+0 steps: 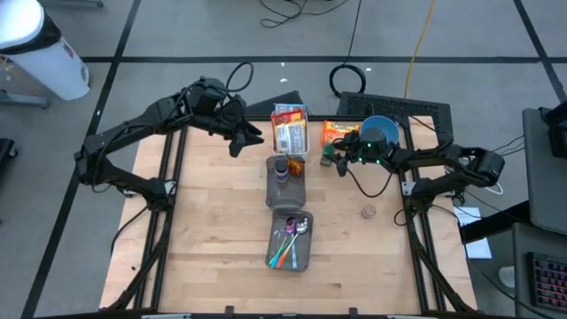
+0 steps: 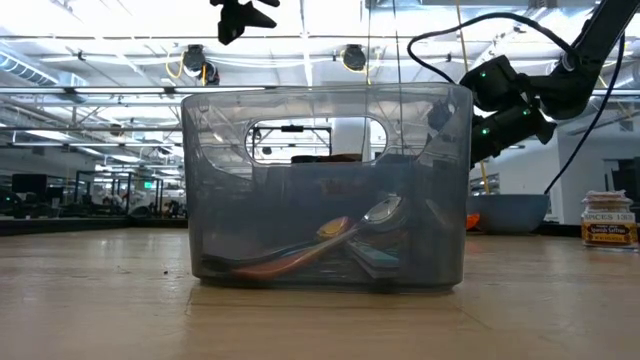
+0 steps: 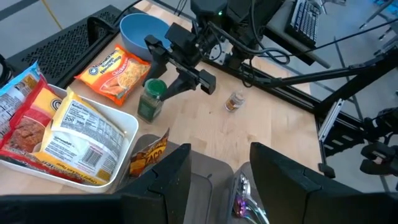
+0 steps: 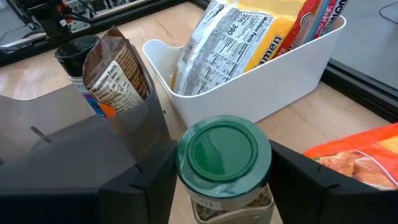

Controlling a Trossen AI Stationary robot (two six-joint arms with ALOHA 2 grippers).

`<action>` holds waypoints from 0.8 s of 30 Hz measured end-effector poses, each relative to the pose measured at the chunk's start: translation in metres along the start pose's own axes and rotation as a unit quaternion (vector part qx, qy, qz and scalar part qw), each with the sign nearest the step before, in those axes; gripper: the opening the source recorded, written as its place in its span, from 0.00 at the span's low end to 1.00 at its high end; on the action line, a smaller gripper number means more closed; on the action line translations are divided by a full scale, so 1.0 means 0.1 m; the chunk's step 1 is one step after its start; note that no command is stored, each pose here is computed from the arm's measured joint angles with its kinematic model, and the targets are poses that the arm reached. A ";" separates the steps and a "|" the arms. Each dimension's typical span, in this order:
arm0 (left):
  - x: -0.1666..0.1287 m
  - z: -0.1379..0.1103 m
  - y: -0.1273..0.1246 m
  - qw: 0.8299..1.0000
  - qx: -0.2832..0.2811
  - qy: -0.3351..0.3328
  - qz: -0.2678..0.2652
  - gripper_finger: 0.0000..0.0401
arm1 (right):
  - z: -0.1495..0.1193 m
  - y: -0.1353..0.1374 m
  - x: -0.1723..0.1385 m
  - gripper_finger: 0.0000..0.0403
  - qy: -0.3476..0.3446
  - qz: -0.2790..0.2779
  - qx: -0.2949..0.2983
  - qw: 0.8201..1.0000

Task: Pick & Place Food Item
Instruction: Put the green seasoning bottle into the top black bin

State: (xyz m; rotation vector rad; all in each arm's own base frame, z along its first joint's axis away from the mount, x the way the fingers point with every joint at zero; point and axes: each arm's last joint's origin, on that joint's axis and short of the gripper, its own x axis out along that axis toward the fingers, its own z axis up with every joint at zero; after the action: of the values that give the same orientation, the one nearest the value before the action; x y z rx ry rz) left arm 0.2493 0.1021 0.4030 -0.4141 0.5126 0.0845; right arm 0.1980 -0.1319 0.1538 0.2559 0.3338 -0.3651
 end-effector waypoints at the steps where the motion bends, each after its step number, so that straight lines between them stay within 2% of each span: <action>1: 0.00 0.00 0.00 1.000 0.000 0.000 0.000 0.42 | 0.00 0.00 0.00 0.50 0.000 0.000 -0.001 1.000; 9: 0.00 0.00 0.00 1.000 0.000 0.000 0.000 0.42 | 0.02 0.00 -0.01 0.50 -0.009 0.001 0.023 1.000; 14: 0.00 0.00 0.00 1.000 0.003 0.000 0.000 0.42 | 0.18 0.02 -0.03 0.50 -0.032 0.004 0.025 0.999; 18: 0.00 -0.01 0.00 1.000 0.006 0.005 0.001 0.42 | 0.43 0.06 -0.06 0.50 -0.027 0.003 0.011 1.000; 24: 0.00 -0.09 0.02 0.999 0.018 0.044 0.007 0.42 | 1.03 0.24 -0.13 0.50 -0.036 0.022 -0.042 0.998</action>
State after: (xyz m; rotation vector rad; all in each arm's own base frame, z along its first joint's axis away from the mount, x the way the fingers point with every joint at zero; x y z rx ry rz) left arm 0.2445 0.1001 0.3955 -0.3808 0.6022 0.0708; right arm 0.2238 -0.1369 0.2573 0.1672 0.2717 -0.3155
